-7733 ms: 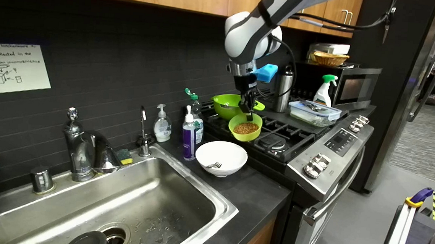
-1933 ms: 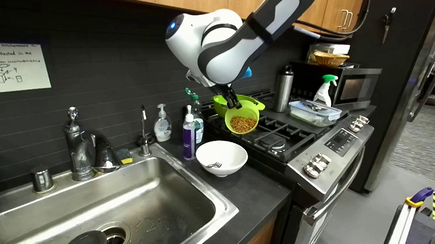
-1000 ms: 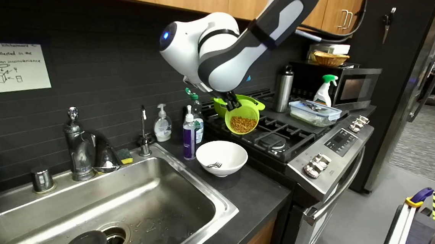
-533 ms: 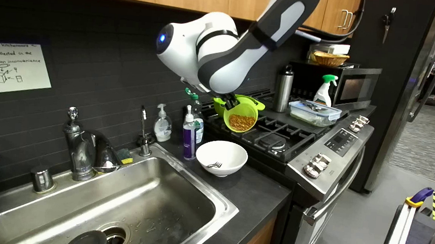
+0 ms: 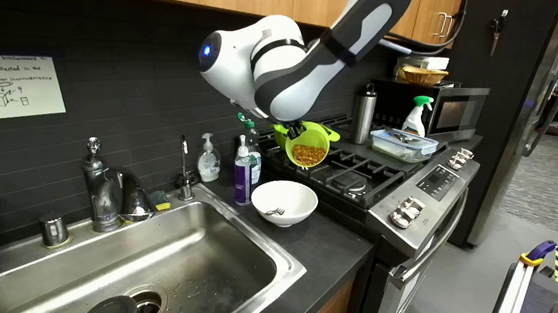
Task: Pour some of the content of the yellow bowl into the white bowl
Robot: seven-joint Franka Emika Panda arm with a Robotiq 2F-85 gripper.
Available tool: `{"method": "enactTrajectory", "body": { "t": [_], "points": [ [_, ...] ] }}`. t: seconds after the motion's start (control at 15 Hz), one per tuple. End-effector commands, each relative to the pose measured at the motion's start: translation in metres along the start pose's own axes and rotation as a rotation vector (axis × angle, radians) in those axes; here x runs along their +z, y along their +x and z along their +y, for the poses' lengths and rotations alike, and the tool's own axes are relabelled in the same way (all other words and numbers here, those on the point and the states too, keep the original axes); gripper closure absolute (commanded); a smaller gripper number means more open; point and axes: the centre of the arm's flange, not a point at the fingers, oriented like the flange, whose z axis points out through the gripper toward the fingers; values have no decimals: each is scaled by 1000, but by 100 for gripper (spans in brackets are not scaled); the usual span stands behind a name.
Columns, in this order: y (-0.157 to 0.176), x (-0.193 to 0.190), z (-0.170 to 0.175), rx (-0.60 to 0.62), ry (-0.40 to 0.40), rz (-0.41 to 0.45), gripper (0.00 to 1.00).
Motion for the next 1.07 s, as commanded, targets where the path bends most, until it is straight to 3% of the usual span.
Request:
{"method": "enactTrajectory", "body": {
  "t": [0.0, 1.0],
  "points": [
    [-8, -8, -2, 17, -47, -15, 99],
    [-8, -19, -14, 49, -106, -42, 99]
  ]
}}
